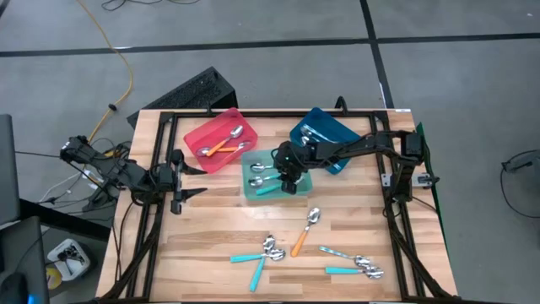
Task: Sort silverware by color (type)
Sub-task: Put the patterned blue spoon into the blue bin
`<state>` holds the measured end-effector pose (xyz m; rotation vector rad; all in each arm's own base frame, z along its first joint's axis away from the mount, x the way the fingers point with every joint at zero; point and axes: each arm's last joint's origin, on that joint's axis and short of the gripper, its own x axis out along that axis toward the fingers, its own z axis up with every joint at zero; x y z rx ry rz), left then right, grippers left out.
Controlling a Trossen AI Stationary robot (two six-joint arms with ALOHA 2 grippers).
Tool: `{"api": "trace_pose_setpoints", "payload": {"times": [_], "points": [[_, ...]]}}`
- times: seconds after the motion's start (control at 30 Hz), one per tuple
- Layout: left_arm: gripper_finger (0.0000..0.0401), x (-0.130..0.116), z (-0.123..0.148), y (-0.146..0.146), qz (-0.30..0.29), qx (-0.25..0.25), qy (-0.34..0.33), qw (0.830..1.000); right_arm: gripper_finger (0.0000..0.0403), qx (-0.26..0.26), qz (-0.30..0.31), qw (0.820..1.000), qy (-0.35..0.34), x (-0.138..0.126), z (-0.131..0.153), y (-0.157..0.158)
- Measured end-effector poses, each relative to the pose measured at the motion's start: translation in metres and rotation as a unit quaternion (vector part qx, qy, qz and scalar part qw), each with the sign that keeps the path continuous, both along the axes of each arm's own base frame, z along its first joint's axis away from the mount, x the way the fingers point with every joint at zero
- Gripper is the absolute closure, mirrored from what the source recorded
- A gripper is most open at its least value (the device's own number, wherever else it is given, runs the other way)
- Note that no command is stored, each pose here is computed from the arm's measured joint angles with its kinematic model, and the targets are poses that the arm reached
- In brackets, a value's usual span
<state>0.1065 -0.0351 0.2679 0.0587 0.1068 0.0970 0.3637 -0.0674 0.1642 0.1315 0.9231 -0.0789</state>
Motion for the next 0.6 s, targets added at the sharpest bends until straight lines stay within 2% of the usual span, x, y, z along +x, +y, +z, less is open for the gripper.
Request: {"api": "trace_pose_setpoints", "payload": {"times": [0.3, 0.6], "points": [[0.0183, 0.000, 0.000, 0.000, 0.001, 0.000, 0.000, 1.000, 0.0248, -0.019, 0.026, 0.999, -0.005, 0.016, 0.035, -0.003], [0.0183, 0.000, 0.000, -0.001, -0.012, -0.007, 0.000, 1.000, 0.0254, -0.035, 0.082, 0.996, -0.014, 0.015, 0.092, 0.009]]}}
